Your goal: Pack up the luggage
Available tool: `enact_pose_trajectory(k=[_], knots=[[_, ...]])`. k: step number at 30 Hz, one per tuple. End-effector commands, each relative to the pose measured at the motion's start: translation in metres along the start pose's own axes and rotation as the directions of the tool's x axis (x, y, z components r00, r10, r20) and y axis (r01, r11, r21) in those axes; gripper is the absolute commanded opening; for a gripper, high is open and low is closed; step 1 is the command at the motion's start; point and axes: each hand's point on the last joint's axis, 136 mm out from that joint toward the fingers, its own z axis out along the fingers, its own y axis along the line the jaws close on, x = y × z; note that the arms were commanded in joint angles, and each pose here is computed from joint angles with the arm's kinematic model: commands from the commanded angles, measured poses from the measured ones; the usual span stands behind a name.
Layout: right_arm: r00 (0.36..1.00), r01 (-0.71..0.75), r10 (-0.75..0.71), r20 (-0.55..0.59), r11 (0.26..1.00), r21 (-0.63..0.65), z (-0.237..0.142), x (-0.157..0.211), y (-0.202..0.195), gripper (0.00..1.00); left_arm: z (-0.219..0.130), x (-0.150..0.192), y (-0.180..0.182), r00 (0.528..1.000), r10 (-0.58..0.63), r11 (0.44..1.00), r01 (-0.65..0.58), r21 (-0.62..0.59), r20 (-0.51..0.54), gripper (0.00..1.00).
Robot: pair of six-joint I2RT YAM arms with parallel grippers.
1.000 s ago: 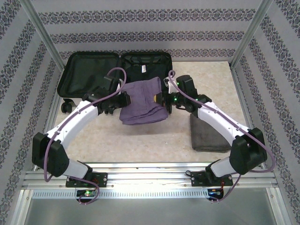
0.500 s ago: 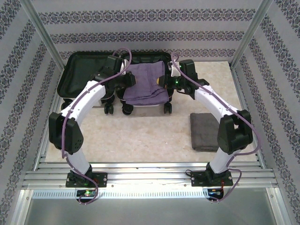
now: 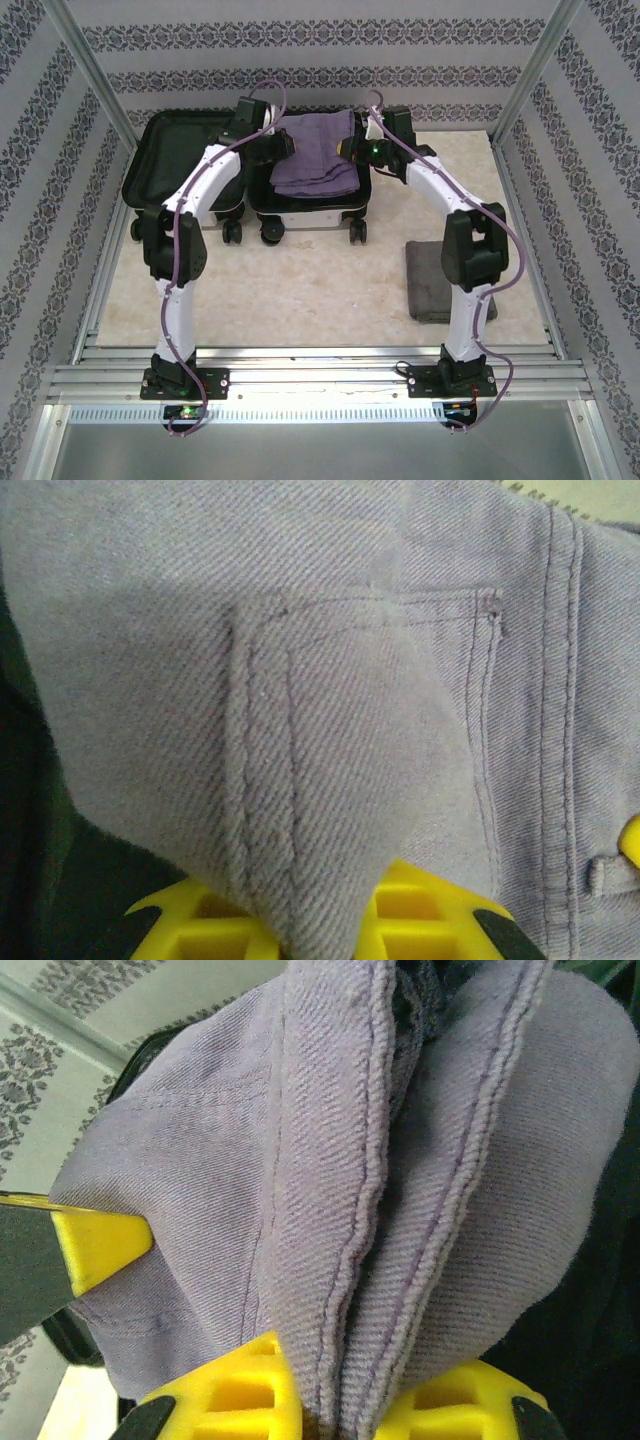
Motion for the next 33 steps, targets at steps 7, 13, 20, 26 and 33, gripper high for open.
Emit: enact_pose_trajectory(k=[7,13,20,26,33], knots=[[0.999,-0.050,0.050,-0.014,0.999,-0.011,0.037,-0.006,-0.024,0.00,0.024,-0.034,0.017,0.999,0.029,1.000,-0.028,-0.014,0.033,0.00],[0.997,-0.065,0.066,-0.040,0.998,0.023,0.054,0.002,-0.043,0.00,0.033,-0.032,0.050,1.000,-0.003,0.997,0.005,-0.079,0.020,0.12],[1.000,-0.021,0.022,-0.014,0.998,0.051,0.042,-0.009,-0.039,0.40,0.016,-0.041,0.056,1.000,-0.004,0.996,0.007,-0.091,0.031,0.61],[0.999,0.032,-0.035,0.034,0.996,0.081,0.015,-0.025,-0.025,0.55,-0.008,-0.051,0.034,0.998,0.000,0.999,0.002,-0.044,0.056,0.66],[0.993,0.064,-0.075,0.094,0.991,0.116,-0.015,-0.034,-0.015,0.62,-0.017,-0.049,0.004,0.998,0.023,0.999,-0.024,0.026,0.063,0.67]])
